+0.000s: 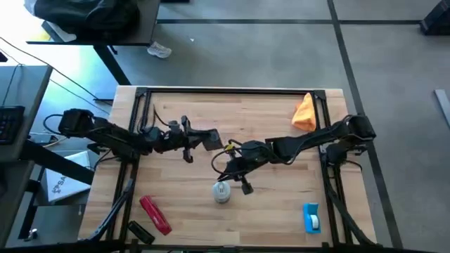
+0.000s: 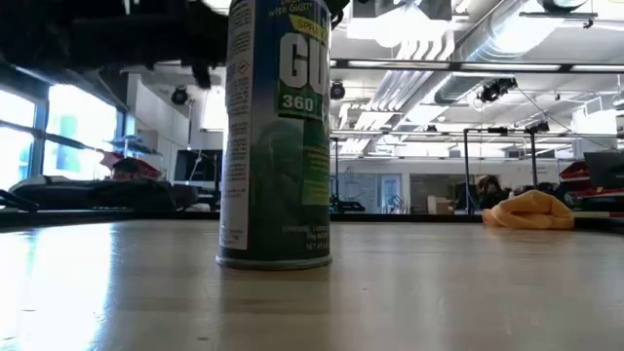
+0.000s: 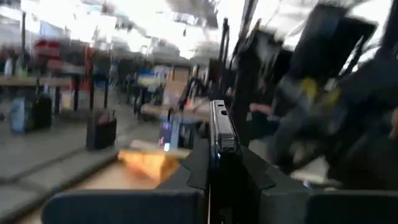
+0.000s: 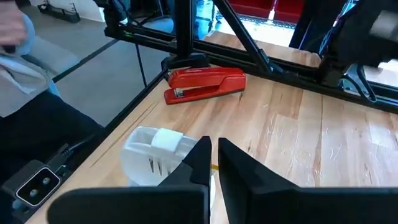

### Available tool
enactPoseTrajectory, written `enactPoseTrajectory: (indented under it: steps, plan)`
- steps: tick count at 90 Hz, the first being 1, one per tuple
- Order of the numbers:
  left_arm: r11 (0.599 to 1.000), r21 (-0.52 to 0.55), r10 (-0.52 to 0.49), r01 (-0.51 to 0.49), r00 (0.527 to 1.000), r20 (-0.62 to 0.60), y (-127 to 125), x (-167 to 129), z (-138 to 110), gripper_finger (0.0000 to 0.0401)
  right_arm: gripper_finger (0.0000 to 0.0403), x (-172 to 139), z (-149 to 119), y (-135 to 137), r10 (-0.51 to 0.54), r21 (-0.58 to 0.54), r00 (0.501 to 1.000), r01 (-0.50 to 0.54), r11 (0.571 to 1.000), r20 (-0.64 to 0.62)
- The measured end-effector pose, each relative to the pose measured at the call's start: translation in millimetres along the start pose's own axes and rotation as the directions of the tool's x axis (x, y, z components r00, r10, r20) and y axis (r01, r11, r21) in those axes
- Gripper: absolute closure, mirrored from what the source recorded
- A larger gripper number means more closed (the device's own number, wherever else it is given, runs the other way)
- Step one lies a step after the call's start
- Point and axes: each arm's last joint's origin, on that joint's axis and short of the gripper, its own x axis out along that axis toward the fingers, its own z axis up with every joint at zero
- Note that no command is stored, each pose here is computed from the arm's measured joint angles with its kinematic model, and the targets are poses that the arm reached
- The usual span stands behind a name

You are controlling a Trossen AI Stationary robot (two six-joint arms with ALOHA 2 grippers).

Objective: Apply microfiber cloth
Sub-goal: Spray the front and back of the cellphone using a spray bottle

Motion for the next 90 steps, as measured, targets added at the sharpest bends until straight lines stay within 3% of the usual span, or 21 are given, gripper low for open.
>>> enactPoseTrajectory:
  steps: [18,41,66,90]
  plan:
    - [0.994,0.104,-0.006,0.016,0.996,-0.093,-4,0,-24,0.0386,0.0403,0,0,0,0.0,-0.001,1.0,0.0,1.0,0.0]
    - [0.984,0.177,-0.01,0.014,1.0,-0.025,-4,28,-31,0.0386,0.0403,0,0,0,0.001,0.0,1.0,-0.001,1.0,0.0]
    - [0.971,0.237,-0.082,0.032,0.975,0.205,-12,38,12,0.0386,0.0403,0,0,0,0.002,0.0,1.0,-0.002,1.0,0.0]
    - [0.919,0.394,-0.086,0.032,0.989,0.121,-25,20,43,0.0386,0.0403,-9,25,7,-0.021,-0.077,0.999,0.023,0.997,0.025]
